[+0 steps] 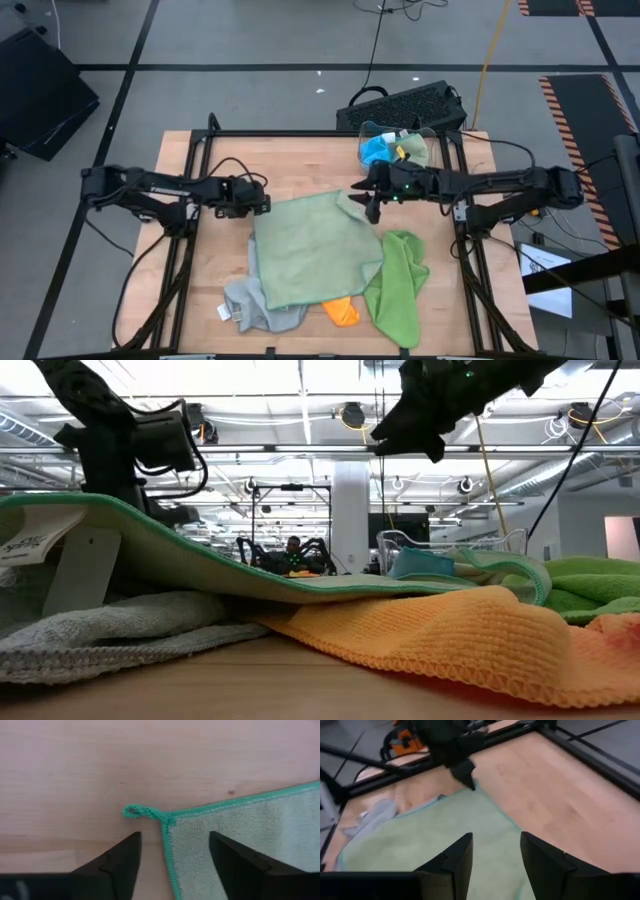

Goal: Fold microfiber towels
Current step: Fold the light green microfiber towel

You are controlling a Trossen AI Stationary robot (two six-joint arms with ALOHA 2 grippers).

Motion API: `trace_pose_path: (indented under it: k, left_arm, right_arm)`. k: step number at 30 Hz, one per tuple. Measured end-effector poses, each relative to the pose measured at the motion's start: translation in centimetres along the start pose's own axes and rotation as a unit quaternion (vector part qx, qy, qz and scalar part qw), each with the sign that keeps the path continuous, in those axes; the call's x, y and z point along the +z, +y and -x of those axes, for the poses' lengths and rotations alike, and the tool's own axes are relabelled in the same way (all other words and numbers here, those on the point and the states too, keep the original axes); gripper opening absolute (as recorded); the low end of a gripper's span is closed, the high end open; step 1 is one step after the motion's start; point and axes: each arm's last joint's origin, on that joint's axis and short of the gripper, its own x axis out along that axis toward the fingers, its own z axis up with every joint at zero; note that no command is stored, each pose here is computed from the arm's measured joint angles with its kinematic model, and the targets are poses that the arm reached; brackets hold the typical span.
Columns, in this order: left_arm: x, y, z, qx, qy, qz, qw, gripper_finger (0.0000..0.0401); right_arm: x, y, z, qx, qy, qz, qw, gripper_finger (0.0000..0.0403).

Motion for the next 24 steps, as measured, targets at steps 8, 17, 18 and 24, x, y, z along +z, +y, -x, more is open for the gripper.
trace_pose_path:
  k: [8,17,18,24]
  left_arm:
    - [-0.3,0.1,-0.4,0.022,-0.03,-0.011,0.999,0.0056]
    - [0.2,-2.7,3.2,-0.075,-0.05,-0.073,0.993,0.0004]
    - [0.3,-2.9,3.6,-0.082,-0.051,-0.073,0.993,0.0004]
    - [0.6,-3.8,4.6,-0.091,-0.062,-0.096,0.989,0.0003]
  right_arm:
    - [-1.0,-2.6,-1.6,-0.037,0.058,0.009,0.998,0.0155]
    - [-4.8,-2.7,-6.2,0.037,0.171,0.045,0.983,0.0134]
    - [-5.2,-2.8,-6.8,0.037,0.176,0.047,0.983,0.0125]
    - [-6.9,-3.3,-9.9,0.055,0.169,0.04,0.983,0.0052]
